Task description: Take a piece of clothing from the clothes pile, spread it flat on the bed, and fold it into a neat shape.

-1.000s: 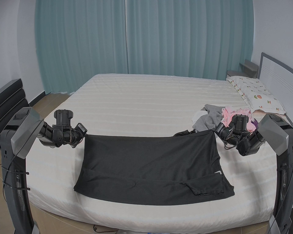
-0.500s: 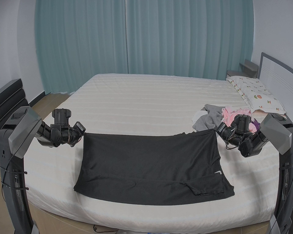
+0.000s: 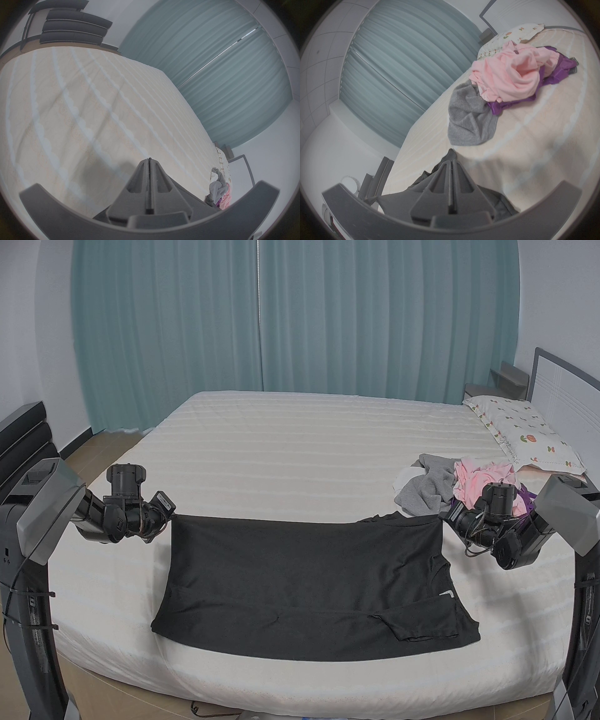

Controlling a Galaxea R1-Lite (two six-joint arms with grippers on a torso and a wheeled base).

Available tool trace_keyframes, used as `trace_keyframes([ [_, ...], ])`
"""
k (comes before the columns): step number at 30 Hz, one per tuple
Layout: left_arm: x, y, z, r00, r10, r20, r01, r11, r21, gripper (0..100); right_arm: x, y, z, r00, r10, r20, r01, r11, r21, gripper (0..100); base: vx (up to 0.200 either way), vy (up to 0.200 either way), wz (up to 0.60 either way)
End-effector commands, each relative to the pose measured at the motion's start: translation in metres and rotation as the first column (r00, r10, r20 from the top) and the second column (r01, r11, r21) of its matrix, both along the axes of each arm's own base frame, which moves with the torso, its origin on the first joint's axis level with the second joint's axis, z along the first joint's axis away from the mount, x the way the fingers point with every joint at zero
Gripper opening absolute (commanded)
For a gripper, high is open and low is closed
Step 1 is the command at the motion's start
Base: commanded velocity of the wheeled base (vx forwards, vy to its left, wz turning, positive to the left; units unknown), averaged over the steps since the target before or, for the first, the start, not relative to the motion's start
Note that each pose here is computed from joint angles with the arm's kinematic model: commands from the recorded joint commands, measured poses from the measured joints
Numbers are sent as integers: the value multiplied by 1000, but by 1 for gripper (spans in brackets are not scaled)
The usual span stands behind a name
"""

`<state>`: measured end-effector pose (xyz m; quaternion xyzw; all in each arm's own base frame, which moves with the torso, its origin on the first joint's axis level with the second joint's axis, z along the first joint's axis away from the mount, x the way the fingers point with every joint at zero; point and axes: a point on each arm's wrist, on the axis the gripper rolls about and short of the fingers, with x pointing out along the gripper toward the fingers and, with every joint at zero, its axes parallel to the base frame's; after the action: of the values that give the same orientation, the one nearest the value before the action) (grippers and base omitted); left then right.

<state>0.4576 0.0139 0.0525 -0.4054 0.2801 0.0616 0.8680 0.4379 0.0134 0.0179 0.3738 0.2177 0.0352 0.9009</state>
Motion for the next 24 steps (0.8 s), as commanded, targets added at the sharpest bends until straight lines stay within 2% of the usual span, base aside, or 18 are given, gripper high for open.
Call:
trace_keyframes([
  [1,-4,-3,-2,1000,-8,-14,8,1000,4,0,-12,-2,1,999,27,-27,-27,1000,9,0,0,0,0],
  [14,-18,-4,4,999,-26,-30,27,999,28,0,-37,-2,0,996,55,-75,-54,998,21,0,0,0,0],
  [18,-30,-4,10,999,-33,-38,35,999,39,0,-55,-2,0,994,65,-85,-64,998,18,0,0,0,0],
  [24,-44,-5,5,996,-53,-76,58,996,65,0,-77,-2,-7,991,95,-99,-93,995,18,0,0,0,0],
])
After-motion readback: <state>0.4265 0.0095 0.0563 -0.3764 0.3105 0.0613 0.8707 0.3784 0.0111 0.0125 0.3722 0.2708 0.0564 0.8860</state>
